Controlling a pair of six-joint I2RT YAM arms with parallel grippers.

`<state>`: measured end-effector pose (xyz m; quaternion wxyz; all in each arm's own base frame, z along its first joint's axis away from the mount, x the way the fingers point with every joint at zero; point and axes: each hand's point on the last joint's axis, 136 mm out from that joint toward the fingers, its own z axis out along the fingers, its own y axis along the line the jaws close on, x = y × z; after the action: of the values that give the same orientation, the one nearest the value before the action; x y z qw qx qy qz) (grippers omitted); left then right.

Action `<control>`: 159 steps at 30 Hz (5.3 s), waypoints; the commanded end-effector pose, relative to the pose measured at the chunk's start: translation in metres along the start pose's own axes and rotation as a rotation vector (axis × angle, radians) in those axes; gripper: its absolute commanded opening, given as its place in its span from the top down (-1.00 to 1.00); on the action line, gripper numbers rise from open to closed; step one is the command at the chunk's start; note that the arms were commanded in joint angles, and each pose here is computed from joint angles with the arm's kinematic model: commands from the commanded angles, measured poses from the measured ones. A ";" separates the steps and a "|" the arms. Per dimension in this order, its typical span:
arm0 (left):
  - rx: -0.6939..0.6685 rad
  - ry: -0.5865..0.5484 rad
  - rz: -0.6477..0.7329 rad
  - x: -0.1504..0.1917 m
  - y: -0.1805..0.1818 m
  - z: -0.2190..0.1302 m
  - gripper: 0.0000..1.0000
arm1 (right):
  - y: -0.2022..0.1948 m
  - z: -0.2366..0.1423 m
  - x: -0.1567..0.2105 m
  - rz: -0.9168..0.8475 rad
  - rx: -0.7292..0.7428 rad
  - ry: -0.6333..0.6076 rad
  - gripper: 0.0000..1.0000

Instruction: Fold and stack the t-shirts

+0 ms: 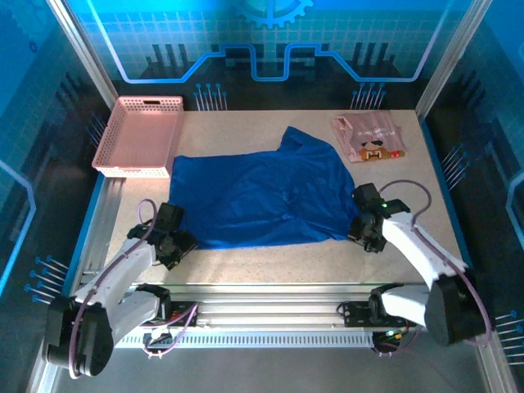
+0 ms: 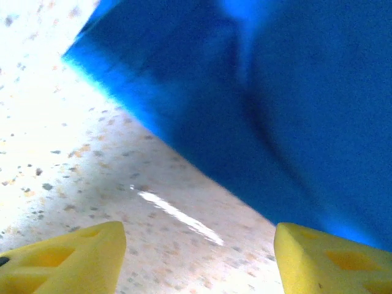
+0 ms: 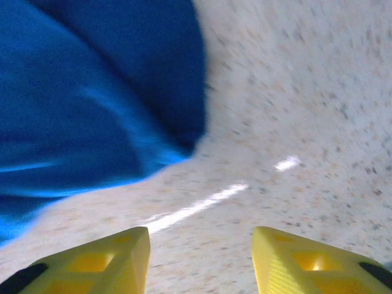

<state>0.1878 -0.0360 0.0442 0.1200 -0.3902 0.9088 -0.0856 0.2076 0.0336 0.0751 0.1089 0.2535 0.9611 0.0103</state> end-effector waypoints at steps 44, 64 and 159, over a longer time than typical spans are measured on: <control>-0.114 0.121 -0.057 0.039 0.012 0.036 0.05 | -0.049 0.044 0.028 0.029 0.290 0.209 0.33; 0.298 -0.055 0.214 -0.128 -0.181 -0.045 -0.69 | 0.220 -0.053 -0.107 -0.385 -0.223 -0.149 -0.28; 0.083 -0.045 0.199 -0.232 -0.168 0.074 1.00 | 0.306 0.045 -0.318 -0.209 -0.306 -0.419 1.00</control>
<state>0.4872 0.0180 0.0303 0.1597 -0.3060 0.9343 -0.0885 0.6193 0.1513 0.0525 0.2709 0.1235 0.9511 0.0828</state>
